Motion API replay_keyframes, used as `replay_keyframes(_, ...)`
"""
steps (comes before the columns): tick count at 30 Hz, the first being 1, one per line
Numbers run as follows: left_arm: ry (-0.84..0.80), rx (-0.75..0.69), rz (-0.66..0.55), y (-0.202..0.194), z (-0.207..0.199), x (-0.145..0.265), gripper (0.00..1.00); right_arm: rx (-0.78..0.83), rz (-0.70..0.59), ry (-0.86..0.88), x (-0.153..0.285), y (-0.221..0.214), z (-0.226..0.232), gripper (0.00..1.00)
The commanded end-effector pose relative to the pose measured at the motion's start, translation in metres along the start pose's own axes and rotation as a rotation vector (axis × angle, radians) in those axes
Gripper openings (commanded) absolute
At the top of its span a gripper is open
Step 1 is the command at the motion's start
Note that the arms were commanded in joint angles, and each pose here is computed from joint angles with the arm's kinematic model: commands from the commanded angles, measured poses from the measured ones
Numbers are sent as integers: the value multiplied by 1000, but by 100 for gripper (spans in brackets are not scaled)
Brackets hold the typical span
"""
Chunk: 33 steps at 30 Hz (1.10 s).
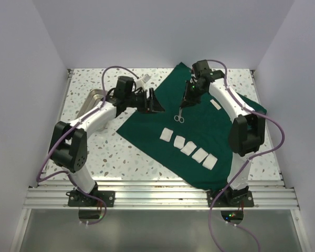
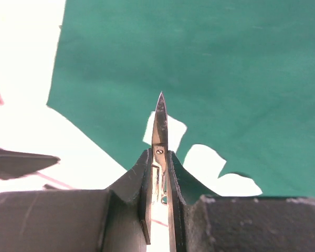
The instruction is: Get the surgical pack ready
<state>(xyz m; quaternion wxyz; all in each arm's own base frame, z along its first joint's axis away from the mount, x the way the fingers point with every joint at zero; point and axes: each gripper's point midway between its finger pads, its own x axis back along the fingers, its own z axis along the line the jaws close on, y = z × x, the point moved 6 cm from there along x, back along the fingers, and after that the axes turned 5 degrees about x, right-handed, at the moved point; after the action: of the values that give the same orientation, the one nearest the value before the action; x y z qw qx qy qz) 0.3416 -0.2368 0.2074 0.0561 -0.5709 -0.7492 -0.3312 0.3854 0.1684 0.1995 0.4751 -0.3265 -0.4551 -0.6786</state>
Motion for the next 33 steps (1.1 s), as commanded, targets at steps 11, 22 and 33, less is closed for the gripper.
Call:
replay_keyframes(11, -137, -25, 33, -19, -41, -25, 67, -29, -91, 227, 53, 8, 54, 0)
replay_keyframes(22, -81, -42, 88, -14, -33, -41, 22, -31, -86, 252, 56, 3, 67, 0)
replay_keyframes(33, 795, -289, -63, 37, 49, 53, 0, -65, -76, -6, 45, 19, 7, 64)
